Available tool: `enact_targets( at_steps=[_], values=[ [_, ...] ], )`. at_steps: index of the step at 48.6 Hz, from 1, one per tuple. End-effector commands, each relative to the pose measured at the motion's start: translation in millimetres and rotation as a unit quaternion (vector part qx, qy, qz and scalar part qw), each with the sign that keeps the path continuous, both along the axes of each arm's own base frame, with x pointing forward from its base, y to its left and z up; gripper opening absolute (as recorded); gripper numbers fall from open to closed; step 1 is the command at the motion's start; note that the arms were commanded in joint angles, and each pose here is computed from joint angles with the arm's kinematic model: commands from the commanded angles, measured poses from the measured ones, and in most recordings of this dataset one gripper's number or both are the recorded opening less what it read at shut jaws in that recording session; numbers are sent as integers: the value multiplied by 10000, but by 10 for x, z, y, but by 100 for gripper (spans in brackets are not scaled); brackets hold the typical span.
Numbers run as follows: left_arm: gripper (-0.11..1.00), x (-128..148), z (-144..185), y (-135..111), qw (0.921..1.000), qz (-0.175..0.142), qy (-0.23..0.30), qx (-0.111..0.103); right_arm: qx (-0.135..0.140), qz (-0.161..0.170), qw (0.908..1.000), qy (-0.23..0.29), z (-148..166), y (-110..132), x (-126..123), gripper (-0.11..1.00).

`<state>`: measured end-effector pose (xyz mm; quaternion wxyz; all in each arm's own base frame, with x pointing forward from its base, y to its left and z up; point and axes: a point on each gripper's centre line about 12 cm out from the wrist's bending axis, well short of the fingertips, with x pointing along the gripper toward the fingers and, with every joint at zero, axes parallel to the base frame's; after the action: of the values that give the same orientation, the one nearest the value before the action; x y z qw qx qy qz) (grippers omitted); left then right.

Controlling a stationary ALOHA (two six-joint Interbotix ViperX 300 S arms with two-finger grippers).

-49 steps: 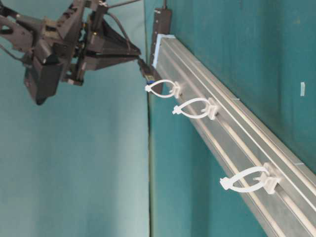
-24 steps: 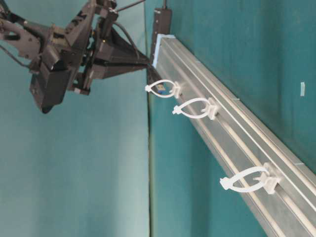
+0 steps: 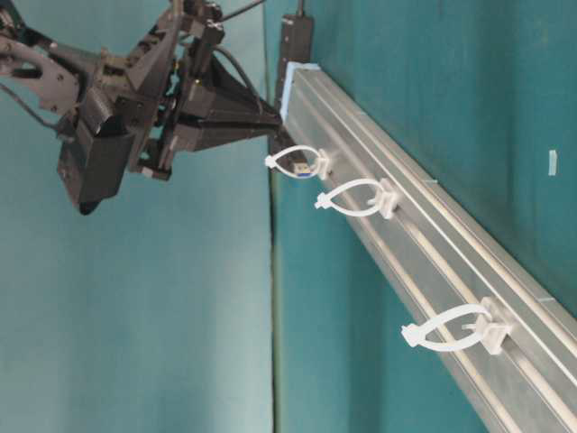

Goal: Pass the USB cable through three rings with both arms.
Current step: 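Lower the plug and thread it into the first white ring, then move the left gripper to the plug emerging from the first ring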

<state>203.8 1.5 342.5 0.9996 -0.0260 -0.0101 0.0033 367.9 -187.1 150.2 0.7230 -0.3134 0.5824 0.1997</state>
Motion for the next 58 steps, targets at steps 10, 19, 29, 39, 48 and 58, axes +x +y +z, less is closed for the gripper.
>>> enact_targets(
  at_steps=[10, 19, 29, 39, 48, 58],
  values=[
    [-1, 13, 96, 3, 9999, 7, -115, 16, 138, 26, 9996, -236, 3, 117, 109, 7],
    [-1, 40, 70, 3, 10000, 7, -54, 8, 281, -21, 9991, -307, 1, 182, 132, 7],
    [-1, 116, -16, 50, 9999, 114, 130, -3, 360, 5, 9989, -292, -37, 259, 133, 7],
    [-1, 283, -121, 161, 9990, 339, 291, -13, 361, -75, 9983, -446, -30, 248, 150, 7],
    [17, 473, -273, 292, 9963, 576, 548, -321, 434, -123, 9977, -515, -25, 272, 170, 7],
    [75, 721, -564, 597, 9846, 1107, 969, -942, 380, -149, 9972, -623, -16, 257, 194, 7]
  ],
)
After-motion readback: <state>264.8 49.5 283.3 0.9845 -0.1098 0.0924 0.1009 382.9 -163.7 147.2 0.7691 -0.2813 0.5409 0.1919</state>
